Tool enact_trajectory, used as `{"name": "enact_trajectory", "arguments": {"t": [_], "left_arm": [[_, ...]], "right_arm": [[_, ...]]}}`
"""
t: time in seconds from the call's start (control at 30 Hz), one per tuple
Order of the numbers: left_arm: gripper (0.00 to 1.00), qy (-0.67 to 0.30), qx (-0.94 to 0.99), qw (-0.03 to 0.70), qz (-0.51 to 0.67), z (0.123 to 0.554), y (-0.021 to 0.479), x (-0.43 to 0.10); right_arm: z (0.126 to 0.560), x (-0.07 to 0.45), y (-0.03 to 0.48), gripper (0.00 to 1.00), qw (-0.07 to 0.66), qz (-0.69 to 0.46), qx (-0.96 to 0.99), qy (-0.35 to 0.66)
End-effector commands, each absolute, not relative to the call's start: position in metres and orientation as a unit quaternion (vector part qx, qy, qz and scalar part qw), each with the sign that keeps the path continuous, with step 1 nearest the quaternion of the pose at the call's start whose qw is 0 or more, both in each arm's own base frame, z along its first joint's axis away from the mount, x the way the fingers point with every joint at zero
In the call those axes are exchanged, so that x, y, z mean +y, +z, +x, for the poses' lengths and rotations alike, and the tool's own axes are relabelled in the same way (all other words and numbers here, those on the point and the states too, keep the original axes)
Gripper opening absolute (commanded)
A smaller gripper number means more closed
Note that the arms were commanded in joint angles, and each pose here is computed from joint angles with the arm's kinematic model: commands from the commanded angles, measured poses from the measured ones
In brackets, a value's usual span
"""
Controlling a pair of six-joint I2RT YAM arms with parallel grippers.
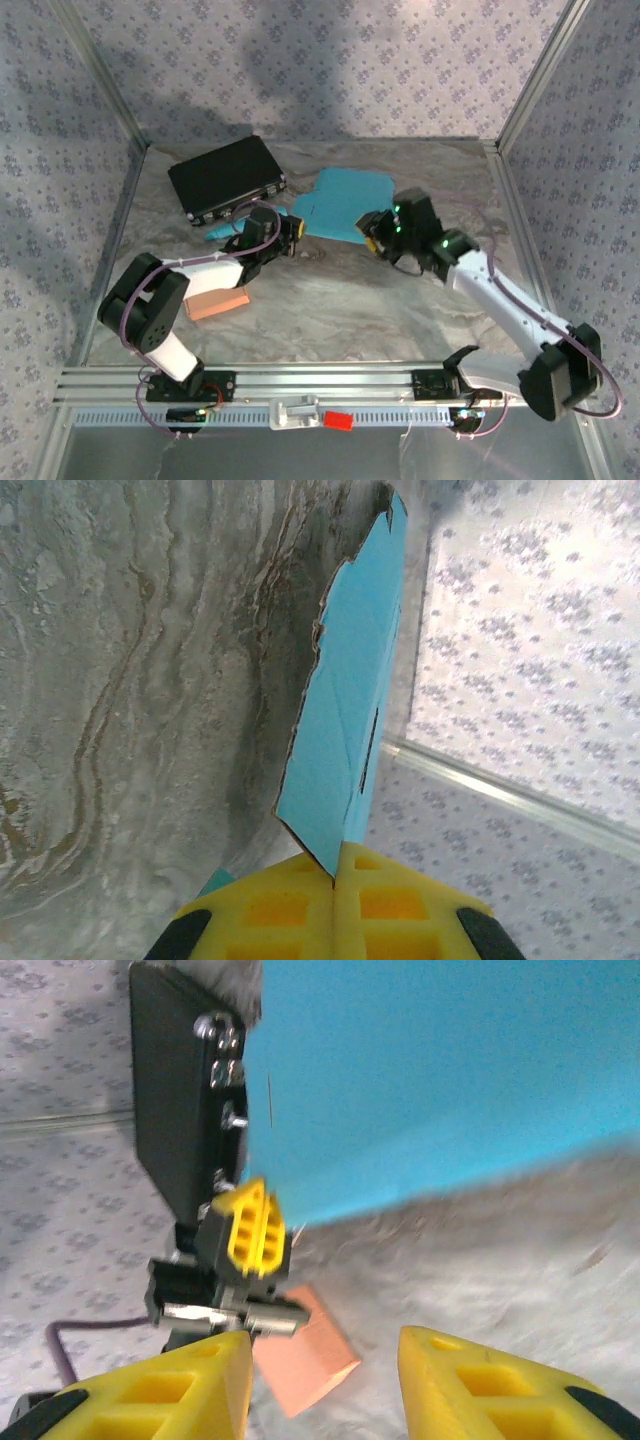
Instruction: Fold the paper box
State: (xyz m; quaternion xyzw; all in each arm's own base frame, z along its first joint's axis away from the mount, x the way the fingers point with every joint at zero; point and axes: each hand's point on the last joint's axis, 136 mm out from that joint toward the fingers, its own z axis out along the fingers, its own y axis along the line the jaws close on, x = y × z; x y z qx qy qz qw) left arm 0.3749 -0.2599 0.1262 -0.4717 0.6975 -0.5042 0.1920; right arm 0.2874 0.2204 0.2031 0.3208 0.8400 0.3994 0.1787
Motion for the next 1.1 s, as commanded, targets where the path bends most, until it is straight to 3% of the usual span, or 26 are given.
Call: {"name": "enact_trajectory", "arguments": {"t": [0.0, 0.17, 0.7, 1.07], "left_arm": [[0.00, -0.510, 0.660, 0.193, -0.517, 0.379, 0.137, -0.257], [0.00, -0.520, 0.642, 0.188, -0.531, 0.377, 0.143, -0.264], [0.00, -0.530, 0.610, 0.175, -0.562, 0.372, 0.144, -0.274], [0.00, -0.537, 0.601, 0.179, -0.565, 0.377, 0.148, -0.276]], "right_arm": [[0.309, 0.223, 0.185, 0.45, 0.201, 0.442, 0.760, 0.432], [0.327, 0.241, 0.181, 0.43, 0.242, 0.457, 0.699, 0.493], [0.346, 0.237, 0.143, 0.31, 0.277, 0.468, 0.682, 0.489], [0.340, 0.238, 0.141, 0.39, 0.263, 0.460, 0.690, 0.494]]}}
